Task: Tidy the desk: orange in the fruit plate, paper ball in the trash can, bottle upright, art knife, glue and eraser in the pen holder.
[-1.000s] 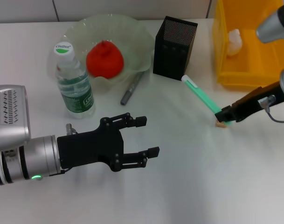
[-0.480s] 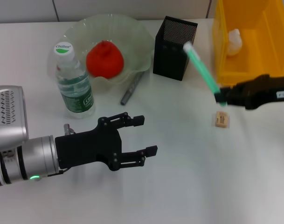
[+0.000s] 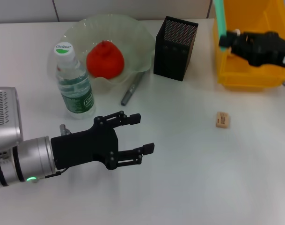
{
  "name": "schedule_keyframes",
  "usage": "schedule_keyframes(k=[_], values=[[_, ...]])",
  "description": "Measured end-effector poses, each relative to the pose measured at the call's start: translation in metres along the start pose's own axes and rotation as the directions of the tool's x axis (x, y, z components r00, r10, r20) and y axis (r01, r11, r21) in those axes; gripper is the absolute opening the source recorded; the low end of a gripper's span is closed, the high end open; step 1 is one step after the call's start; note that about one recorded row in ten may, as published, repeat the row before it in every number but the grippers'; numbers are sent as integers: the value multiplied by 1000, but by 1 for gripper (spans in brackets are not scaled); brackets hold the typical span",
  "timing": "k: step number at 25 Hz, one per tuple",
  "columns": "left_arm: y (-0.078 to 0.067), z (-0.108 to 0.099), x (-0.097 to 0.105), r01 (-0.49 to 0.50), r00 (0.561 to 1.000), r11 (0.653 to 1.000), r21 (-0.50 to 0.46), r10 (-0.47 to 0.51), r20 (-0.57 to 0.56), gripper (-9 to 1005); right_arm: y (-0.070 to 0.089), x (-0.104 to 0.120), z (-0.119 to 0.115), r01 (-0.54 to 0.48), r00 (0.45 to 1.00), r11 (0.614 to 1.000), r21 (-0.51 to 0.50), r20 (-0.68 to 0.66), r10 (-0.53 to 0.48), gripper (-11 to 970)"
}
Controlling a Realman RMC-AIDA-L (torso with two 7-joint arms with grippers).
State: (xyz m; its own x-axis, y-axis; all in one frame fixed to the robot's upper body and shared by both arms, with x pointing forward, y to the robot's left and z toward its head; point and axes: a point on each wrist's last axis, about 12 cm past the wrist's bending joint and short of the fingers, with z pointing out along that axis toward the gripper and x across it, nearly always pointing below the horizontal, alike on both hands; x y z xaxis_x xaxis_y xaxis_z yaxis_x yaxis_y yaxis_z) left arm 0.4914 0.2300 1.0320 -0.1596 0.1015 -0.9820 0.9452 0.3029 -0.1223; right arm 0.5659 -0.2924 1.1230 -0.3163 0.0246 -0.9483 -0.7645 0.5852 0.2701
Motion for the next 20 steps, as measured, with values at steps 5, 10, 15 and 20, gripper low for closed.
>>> schedule_keyframes(k=[5, 10, 15, 20], values=[[-1, -3, 1, 7, 1000, 1000, -11, -7, 7, 797, -8, 2, 22, 45, 995, 997, 55, 83, -49, 179], [0, -7, 0, 13, 999, 999, -35, -12, 30, 797, -13, 2, 49, 71, 990, 991, 110, 111, -83, 179], [-2, -12, 2, 34, 997, 997, -62, -30, 64, 796, -19, 2, 70, 111, 989, 980, 167, 76, -125, 179], [-6, -15, 6, 42, 997, 996, -75, -37, 65, 796, -21, 2, 85, 117, 991, 974, 194, 44, -128, 179]])
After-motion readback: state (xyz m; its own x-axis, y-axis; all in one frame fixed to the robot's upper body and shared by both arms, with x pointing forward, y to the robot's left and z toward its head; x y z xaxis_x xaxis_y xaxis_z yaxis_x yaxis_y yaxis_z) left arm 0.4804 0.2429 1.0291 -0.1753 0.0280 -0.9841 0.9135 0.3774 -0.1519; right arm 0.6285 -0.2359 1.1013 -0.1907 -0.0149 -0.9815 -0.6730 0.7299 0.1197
